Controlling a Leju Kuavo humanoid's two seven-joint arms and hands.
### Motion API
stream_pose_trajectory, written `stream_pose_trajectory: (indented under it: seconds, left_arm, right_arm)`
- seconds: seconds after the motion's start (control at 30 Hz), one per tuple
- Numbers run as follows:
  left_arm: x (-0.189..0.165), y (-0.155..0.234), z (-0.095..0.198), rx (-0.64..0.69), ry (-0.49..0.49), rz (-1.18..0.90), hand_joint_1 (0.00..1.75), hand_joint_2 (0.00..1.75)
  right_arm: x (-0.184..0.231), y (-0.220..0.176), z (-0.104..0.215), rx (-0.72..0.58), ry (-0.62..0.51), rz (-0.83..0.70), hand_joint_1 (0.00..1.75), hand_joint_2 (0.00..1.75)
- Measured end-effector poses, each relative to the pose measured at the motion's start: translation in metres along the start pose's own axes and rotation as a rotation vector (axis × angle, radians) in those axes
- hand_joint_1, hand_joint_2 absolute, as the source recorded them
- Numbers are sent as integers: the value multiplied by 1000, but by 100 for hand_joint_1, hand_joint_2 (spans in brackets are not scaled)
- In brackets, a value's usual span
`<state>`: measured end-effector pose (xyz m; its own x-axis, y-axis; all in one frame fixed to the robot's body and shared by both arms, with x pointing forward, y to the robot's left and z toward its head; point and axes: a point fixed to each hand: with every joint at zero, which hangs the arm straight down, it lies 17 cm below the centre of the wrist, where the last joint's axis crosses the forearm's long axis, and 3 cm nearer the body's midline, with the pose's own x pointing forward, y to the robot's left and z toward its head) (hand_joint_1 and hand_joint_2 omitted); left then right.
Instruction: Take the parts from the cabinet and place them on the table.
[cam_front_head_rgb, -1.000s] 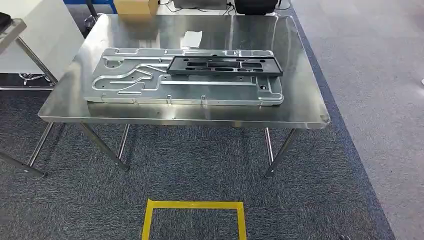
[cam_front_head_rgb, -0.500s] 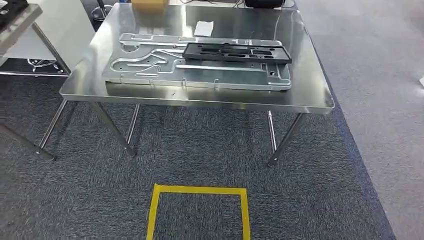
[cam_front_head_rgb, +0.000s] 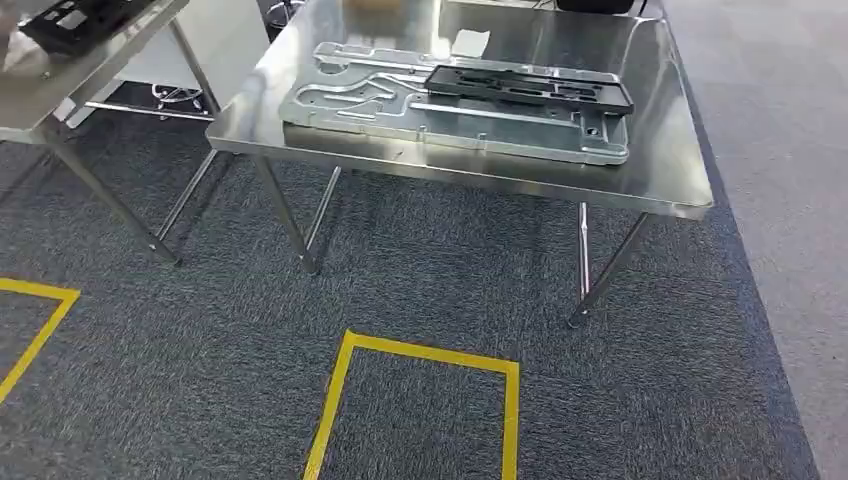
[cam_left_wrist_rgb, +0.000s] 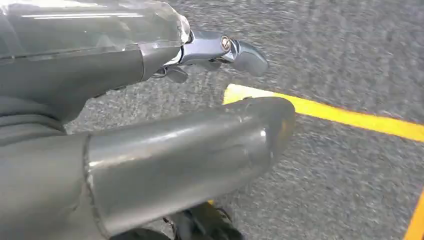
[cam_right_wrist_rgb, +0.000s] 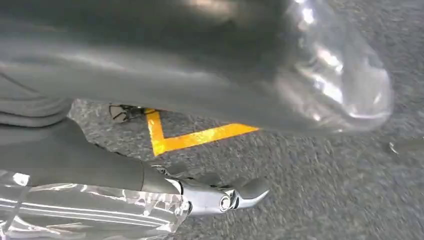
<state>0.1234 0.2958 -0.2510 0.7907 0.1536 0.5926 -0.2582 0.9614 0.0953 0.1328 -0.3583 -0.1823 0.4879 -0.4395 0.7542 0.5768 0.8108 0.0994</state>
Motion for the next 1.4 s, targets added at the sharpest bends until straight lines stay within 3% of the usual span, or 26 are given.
stream_pose_trajectory:
  seconds: [1.4]
  left_arm:
    - [1, 2, 0, 15, -9, -26, 0, 0]
  right_arm:
    - [-31, -5, -1, -15, 109, 69, 0, 0]
